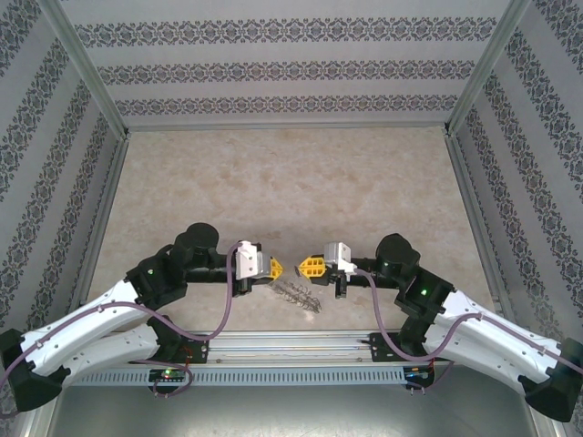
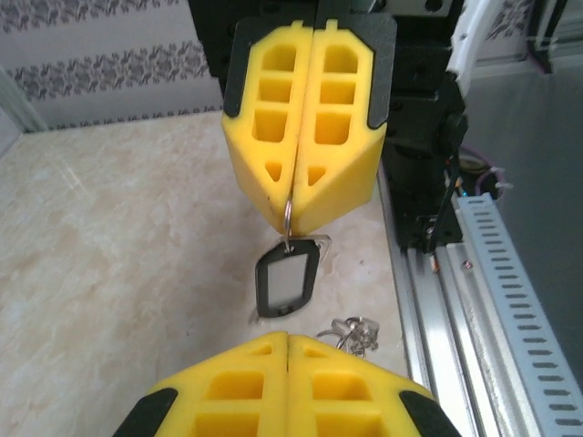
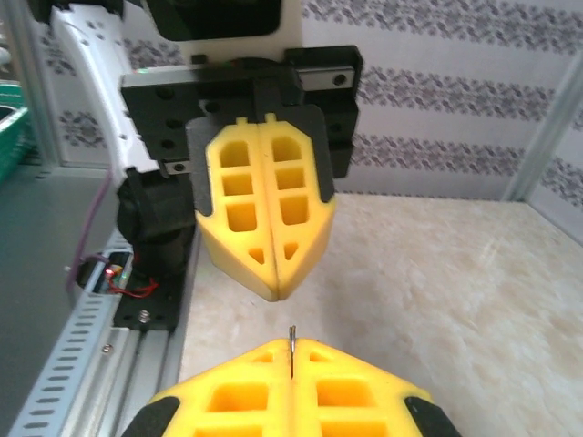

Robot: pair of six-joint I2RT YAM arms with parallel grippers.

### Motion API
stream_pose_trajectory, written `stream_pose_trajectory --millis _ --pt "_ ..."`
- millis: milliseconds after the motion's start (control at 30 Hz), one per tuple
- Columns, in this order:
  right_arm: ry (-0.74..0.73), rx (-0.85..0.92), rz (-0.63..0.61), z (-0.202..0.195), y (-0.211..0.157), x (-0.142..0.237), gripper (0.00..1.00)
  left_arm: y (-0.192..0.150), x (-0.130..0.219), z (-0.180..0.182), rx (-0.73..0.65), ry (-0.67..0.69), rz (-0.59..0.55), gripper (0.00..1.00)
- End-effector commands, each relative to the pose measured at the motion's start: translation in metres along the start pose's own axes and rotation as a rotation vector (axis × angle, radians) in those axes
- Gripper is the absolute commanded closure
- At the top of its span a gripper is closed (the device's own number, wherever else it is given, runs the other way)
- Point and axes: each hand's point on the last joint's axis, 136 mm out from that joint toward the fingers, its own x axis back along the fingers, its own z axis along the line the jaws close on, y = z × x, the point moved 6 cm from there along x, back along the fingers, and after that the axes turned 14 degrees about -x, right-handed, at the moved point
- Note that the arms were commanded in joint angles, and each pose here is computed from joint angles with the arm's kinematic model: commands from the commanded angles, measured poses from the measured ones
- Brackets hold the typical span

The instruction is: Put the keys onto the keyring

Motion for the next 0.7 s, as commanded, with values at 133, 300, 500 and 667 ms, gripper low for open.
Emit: stream_pose_trajectory --millis 133,300,500,667 --pt "-0.320 -0.141 0.001 -0.048 -0.015 0.018 1.00 -0.022 -0.009 0.018 0.118 0.138 0.147 1.00" --pt "-0.577 -0.347 0.024 -0.101 -0.031 0.038 1.00 -0.046 -0.020 0.026 0.259 0.177 0.217 0.97" --pt "-0.709 -0.635 0.100 -0.143 -0.071 0.048 1.00 -0.066 -0.025 0.030 0.380 0.203 0.269 0.88" --pt "-0.711 -0.747 0.198 -0.160 -0.099 0.031 1.00 -0.091 -0.027 0.029 0.569 0.237 0.329 0.71"
